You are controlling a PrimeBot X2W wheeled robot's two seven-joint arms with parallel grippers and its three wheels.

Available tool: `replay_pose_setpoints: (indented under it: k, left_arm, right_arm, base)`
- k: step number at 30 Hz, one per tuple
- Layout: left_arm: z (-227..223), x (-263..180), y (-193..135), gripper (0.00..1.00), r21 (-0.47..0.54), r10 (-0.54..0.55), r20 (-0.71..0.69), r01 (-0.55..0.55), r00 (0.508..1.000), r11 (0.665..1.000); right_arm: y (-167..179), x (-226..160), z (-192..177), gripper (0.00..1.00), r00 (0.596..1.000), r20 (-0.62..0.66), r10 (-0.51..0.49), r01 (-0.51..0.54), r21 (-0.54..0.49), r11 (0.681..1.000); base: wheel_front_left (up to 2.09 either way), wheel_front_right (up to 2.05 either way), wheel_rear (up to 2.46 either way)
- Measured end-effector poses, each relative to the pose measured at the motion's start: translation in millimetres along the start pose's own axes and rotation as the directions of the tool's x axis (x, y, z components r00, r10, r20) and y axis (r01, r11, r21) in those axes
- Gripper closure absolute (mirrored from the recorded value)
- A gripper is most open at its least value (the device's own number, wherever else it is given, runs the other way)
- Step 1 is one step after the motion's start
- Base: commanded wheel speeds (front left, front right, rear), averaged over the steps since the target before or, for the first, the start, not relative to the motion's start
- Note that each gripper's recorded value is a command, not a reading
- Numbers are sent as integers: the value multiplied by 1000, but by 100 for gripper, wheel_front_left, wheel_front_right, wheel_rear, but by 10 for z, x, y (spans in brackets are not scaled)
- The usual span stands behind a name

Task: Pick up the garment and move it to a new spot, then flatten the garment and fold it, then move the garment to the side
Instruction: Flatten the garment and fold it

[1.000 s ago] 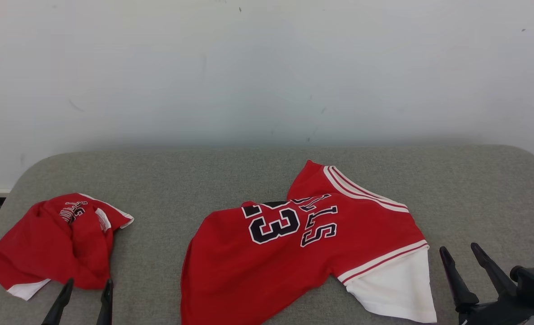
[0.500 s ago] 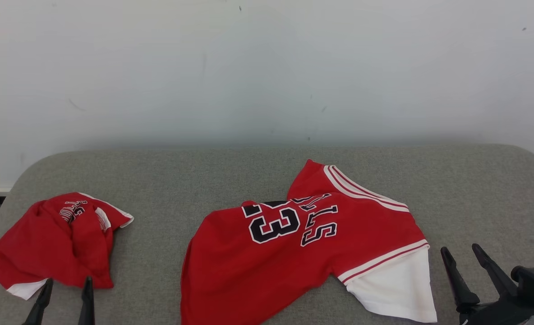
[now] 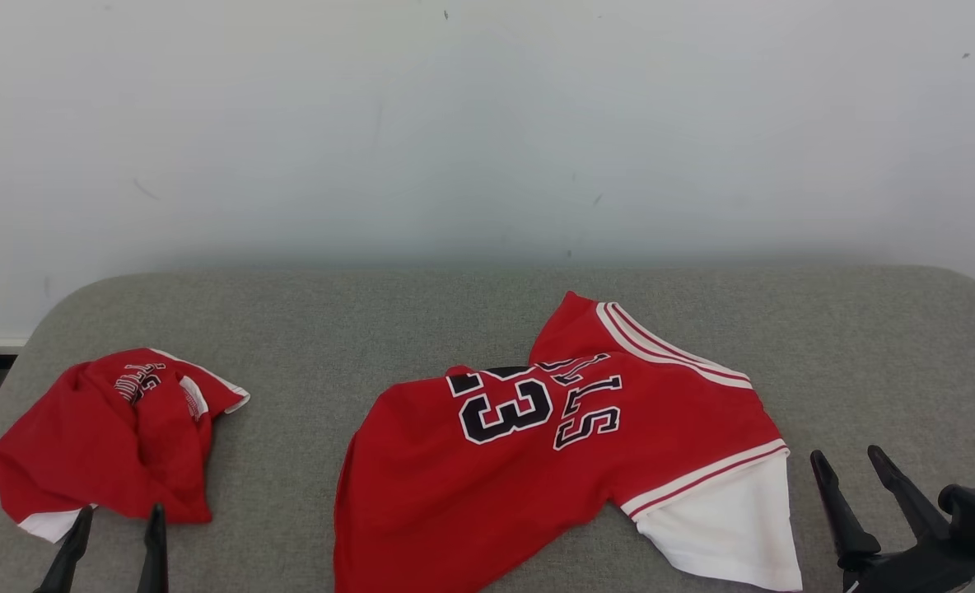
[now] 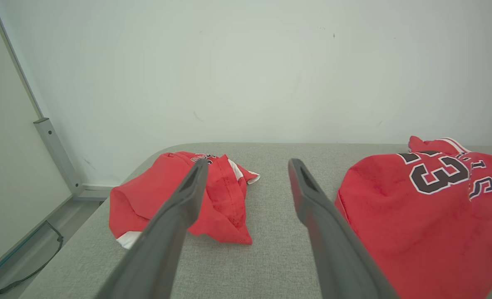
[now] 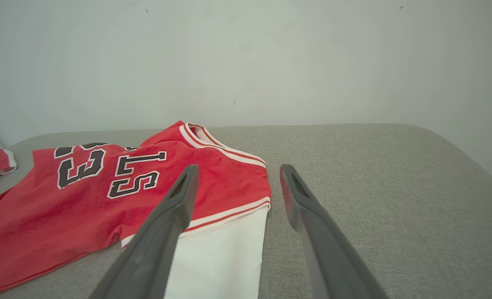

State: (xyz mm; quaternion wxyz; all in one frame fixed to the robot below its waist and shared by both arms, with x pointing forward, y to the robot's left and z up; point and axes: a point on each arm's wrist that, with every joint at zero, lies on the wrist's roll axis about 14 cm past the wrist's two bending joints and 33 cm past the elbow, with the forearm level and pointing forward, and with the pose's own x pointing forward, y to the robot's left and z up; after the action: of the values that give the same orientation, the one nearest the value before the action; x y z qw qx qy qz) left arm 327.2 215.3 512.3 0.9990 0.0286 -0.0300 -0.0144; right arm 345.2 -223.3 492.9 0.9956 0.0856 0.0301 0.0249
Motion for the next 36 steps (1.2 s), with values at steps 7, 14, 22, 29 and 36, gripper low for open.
replay_pose_setpoints:
  k: [7,14,22,29,36]
  left_arm:
    - [5,7,-9,0,1,0,1,0,1000,1000]
    - [8,27,-38,0,-3,-8,3,8,1000,1000]
    - [-2,31,-64,0,0,-20,-1,20,1000,1000]
    - [-145,-9,-365,0,-58,-110,-52,107,993,993]
    - [-456,-148,-929,0,-180,-282,-161,252,946,951]
  right_arm:
    - [-2,-6,10,0,1000,-1,-2,2,1,1000]
    - [-21,-20,6,0,1000,-4,-9,9,1,1000]
    - [-40,-28,-3,0,1000,-10,-14,14,0,1000]
    - [-61,-114,-280,0,988,-153,-15,15,2,1000]
    - [-98,-210,-563,0,956,-294,-19,26,20,999]
  base:
    - [0,0,0]
    - [0,0,0]
    - [0,0,0]
    - [0,0,0]
    - [0,0,0]
